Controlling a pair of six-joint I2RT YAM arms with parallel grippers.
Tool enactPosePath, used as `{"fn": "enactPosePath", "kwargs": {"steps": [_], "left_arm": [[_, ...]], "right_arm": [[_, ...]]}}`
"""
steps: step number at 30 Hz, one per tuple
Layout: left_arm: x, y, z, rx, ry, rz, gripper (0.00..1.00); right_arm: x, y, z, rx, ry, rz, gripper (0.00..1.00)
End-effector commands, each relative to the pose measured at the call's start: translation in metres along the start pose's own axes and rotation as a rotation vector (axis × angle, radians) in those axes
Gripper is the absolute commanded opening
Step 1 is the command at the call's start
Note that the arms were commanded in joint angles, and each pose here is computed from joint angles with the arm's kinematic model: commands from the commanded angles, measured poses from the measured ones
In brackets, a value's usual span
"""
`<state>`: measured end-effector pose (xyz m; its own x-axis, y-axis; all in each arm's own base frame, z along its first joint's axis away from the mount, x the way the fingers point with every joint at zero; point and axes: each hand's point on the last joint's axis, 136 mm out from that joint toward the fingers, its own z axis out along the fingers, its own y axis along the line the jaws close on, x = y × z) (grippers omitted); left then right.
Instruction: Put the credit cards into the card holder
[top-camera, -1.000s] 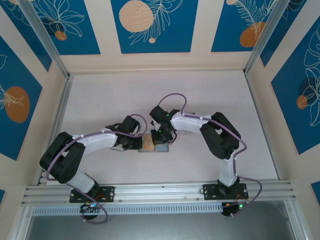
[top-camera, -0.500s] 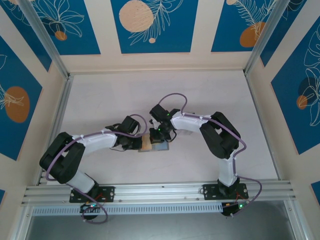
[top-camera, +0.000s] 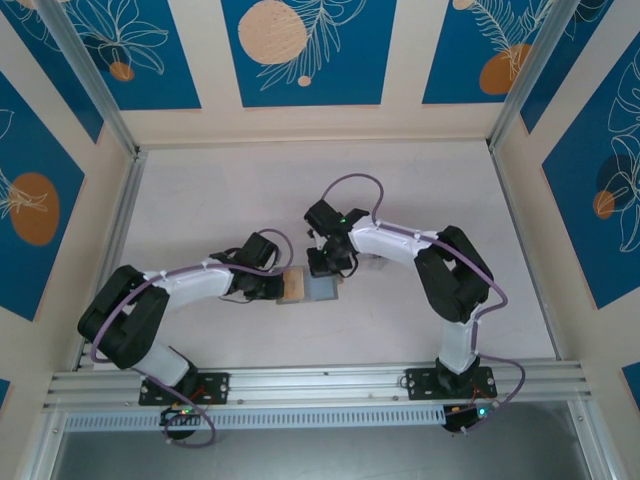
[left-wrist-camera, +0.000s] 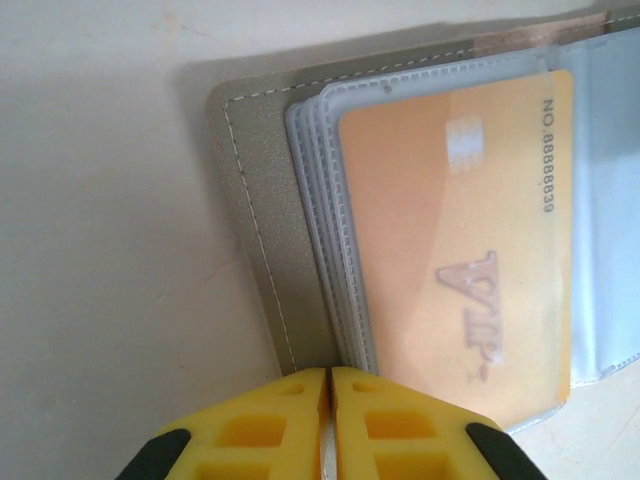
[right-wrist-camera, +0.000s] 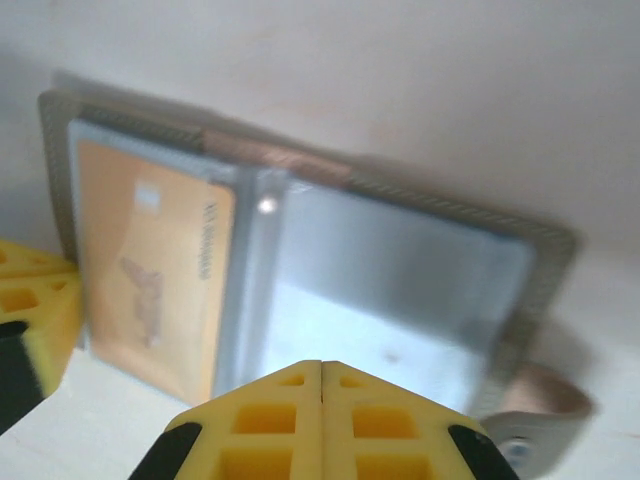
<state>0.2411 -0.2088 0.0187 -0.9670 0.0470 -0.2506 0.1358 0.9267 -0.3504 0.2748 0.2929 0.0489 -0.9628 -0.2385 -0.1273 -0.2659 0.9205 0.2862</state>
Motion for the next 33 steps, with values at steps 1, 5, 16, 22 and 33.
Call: {"fn": "enactPosePath", "kwargs": {"steps": [1,5,16,22,33], "left_arm": [[0.02,0.018,0.006,-0.064,0.055,-0.031,0.11],[0.02,0.016,0.005,-0.066,0.057,-0.026,0.11],[0.022,0.011,0.007,-0.067,0.065,-0.01,0.11],[0.02,0.004,0.007,-0.061,0.067,0.006,0.11],[0.002,-0.012,-0.029,-0.028,-0.015,0.021,0.26]], "right_arm": [[-0.001,-0.016,-0.003,0.063,0.002,-0.025,0.0],[-0.003,-0.016,0.011,0.057,0.027,-0.029,0.0],[0.027,0.017,0.034,-0.093,0.159,-0.062,0.0],[0.02,0.051,0.02,-0.308,0.149,-0.039,0.0],[0.01,0.077,0.026,-0.469,0.17,0.002,0.09]]}}
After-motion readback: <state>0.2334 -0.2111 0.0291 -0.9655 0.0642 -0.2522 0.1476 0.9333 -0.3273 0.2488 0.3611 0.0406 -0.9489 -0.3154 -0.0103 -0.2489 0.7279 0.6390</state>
